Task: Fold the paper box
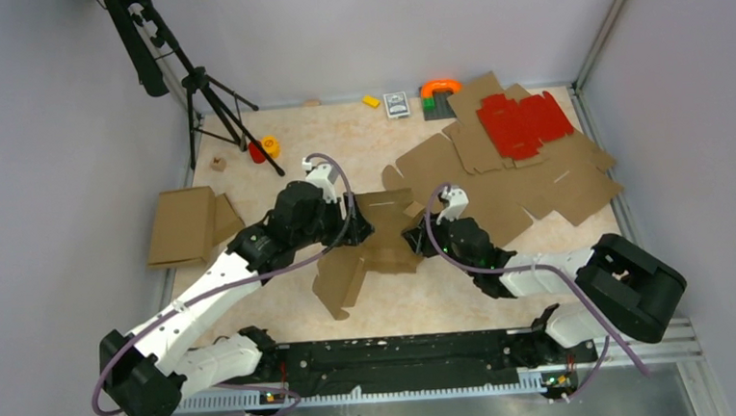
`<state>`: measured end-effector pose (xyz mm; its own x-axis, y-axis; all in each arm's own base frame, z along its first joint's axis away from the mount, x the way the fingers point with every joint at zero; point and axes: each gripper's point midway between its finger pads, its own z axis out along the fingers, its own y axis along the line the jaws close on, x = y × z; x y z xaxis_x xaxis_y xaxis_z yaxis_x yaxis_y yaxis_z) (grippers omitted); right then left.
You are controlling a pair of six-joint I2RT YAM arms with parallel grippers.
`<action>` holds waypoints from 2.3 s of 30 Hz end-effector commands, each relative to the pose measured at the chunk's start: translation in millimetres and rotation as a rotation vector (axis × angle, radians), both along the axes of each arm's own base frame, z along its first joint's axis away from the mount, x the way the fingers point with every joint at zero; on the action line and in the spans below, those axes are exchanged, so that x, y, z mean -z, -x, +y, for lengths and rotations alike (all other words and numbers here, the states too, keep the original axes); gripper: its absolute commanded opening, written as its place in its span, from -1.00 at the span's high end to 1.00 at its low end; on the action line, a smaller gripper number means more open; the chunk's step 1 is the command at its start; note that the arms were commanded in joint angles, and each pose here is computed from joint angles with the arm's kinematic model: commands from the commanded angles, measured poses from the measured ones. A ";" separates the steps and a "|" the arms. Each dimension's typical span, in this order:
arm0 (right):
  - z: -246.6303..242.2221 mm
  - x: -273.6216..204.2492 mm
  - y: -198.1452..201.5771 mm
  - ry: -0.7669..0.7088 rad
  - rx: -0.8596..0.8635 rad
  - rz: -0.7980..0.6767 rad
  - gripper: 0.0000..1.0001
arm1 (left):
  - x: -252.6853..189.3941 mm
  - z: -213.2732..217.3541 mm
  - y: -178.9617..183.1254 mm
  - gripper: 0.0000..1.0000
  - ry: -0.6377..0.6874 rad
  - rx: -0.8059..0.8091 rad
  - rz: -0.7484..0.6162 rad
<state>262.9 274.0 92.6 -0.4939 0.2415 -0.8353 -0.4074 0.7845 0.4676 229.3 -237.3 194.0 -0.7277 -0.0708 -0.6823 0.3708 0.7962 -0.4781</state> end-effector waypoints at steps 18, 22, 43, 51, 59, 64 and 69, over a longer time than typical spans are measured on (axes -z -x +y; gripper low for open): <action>6.8 -18.5 -25.8 -0.130 0.358 0.009 0.28 | -21.2 -10.3 -4.7 -0.74 0.231 -0.161 -0.063; -1.3 -25.3 -30.0 -0.059 0.359 -0.071 0.32 | -19.4 0.6 -5.6 -0.85 0.211 -0.195 -0.091; 3.8 -26.4 -31.0 -0.012 0.340 -0.058 0.41 | 0.5 2.5 5.5 -0.62 0.235 -0.083 -0.041; 2.4 -13.6 -33.6 0.053 0.385 0.015 0.01 | 3.2 2.6 2.9 -0.36 0.128 -0.085 0.051; -5.6 6.1 -32.2 0.056 0.440 0.105 -0.06 | 3.4 -15.1 8.9 -0.11 0.219 -0.034 0.094; 5.6 13.2 -31.6 -0.013 0.373 0.155 -0.08 | 13.3 -10.2 8.6 0.02 0.133 -0.037 0.133; 6.4 11.7 -30.2 -0.073 0.321 0.167 -0.08 | 9.3 -7.9 7.8 0.03 0.097 -0.031 0.135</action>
